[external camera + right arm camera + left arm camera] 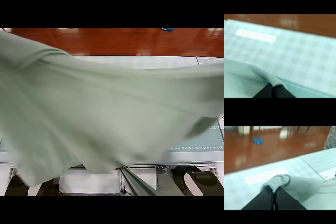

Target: Fold the shirts.

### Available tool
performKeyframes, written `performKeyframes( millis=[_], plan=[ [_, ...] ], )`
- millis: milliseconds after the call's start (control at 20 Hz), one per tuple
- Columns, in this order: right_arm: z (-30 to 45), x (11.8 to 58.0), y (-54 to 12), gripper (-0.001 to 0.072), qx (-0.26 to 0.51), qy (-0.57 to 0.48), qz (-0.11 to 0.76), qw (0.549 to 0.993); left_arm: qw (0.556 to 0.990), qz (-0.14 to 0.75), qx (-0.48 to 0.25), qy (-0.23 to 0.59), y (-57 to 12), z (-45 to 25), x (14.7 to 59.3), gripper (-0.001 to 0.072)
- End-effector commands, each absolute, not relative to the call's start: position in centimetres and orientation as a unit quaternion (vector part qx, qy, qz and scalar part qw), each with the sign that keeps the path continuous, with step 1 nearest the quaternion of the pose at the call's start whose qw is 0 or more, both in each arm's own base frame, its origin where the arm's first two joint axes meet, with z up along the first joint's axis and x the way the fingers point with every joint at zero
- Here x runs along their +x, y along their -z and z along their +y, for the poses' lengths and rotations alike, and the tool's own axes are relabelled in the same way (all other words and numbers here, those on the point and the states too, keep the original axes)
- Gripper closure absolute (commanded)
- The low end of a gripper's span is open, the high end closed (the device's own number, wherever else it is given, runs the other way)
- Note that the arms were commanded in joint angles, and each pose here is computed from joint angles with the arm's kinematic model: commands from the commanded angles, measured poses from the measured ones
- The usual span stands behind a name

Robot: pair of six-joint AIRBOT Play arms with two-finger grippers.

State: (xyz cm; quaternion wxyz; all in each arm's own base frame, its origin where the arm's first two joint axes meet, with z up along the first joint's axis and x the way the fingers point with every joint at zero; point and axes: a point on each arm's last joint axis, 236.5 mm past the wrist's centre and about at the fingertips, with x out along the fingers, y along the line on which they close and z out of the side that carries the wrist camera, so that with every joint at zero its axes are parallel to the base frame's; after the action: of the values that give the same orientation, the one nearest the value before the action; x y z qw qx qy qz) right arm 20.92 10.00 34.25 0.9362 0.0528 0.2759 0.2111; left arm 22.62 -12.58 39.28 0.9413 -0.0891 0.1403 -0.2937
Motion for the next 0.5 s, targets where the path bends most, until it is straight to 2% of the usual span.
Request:
performKeyframes(
  millis=[0,300,450],
  plan=[
    [10.2,25.9,-25.9,0.069,0.086,-0.206,0.355,0.908,0.909,0.229,-0.159,0.309,-31.7,-11.7,30.1,0.0688],
    [8.9,40.6,-11.3,0.069,0.112,-0.167,0.448,0.871,0.855,0.36,-0.239,0.287,-15.8,-12.3,47.6,0.0688],
    [7.8,47.7,-4.9,0.069,0.145,-0.145,0.485,0.85,0.837,0.394,-0.259,0.277,-10.1,-12.5,54.0,0.0688]
  ],
)
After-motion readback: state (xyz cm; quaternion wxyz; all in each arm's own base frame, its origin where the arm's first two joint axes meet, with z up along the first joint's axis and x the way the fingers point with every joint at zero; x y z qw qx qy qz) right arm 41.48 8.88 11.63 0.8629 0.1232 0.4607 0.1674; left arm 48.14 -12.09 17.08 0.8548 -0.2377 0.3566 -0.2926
